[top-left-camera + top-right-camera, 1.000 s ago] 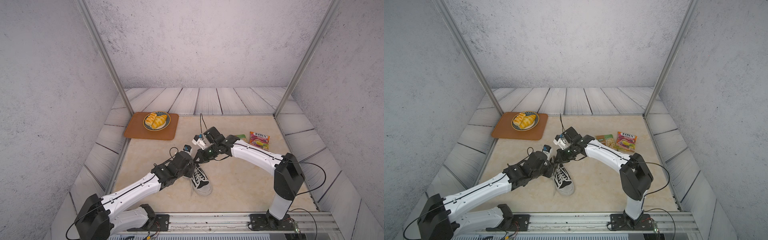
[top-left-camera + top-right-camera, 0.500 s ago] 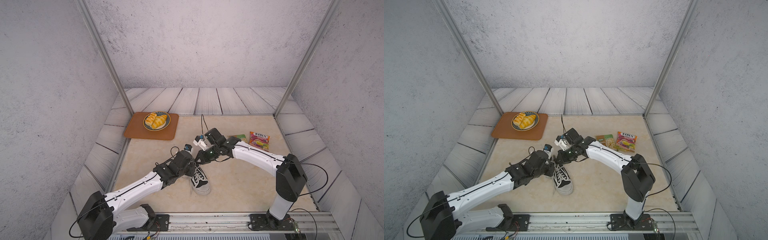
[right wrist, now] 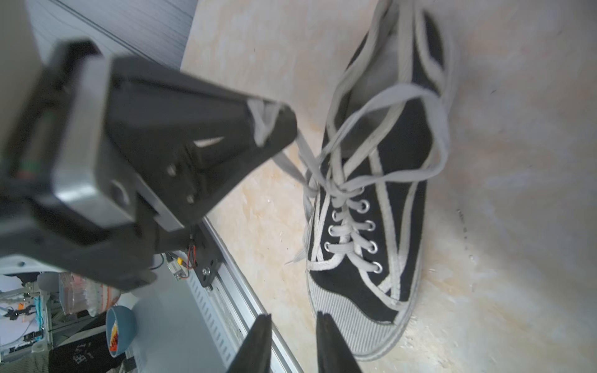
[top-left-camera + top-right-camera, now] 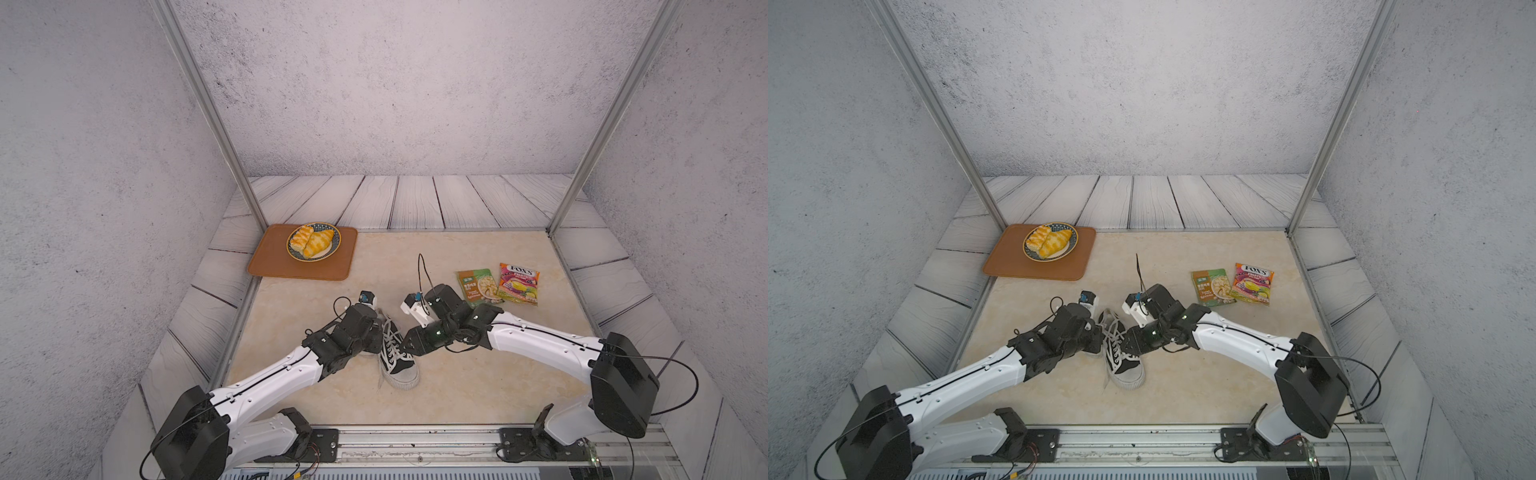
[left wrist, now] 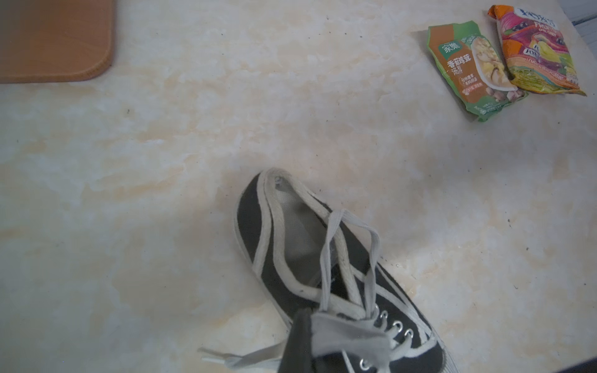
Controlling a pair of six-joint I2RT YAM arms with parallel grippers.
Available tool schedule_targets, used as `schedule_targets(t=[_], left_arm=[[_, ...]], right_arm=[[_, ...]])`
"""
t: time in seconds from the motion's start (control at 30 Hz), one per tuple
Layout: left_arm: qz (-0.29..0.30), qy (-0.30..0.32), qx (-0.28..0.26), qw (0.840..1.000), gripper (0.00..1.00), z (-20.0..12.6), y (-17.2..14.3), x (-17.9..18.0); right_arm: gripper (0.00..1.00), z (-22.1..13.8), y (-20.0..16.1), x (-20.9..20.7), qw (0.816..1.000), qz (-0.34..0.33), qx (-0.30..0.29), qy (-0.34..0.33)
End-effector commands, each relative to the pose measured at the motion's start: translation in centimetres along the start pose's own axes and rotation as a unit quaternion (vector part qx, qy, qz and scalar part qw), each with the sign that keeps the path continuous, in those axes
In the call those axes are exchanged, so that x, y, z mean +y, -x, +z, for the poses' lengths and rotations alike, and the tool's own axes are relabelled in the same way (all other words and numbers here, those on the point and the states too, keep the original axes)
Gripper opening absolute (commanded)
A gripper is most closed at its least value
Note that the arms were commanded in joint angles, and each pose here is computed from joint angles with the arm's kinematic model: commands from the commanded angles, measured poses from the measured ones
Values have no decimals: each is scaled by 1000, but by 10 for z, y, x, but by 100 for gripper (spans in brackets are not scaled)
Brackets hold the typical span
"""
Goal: Tie the shoes
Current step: Wrap the shoelace around the shoelace.
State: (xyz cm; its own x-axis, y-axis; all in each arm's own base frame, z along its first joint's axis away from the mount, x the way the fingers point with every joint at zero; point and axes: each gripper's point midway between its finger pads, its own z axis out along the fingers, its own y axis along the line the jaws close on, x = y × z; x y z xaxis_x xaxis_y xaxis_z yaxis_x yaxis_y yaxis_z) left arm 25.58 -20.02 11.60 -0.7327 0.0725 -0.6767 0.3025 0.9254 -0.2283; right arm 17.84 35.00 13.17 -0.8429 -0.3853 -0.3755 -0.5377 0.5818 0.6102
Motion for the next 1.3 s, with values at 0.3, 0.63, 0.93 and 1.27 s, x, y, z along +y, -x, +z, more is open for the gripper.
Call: schedule_targets(t=[0.3, 0.63, 0.93, 1.27], left_arm=[[-52, -60, 0, 997, 0, 3, 2, 2], [-62, -77, 17, 995, 0, 13, -1, 2], [-63, -85, 30, 994, 0, 20, -2, 5], [-69, -93, 30, 993, 0, 22, -2, 5]], right_arm=[[27, 48, -22, 43, 998, -53, -28, 9], [30, 88, -53, 16, 996, -27, 11, -87], [34, 105, -54, -9, 988, -5, 10, -156], [37, 98, -45, -33, 974, -9, -2, -226]])
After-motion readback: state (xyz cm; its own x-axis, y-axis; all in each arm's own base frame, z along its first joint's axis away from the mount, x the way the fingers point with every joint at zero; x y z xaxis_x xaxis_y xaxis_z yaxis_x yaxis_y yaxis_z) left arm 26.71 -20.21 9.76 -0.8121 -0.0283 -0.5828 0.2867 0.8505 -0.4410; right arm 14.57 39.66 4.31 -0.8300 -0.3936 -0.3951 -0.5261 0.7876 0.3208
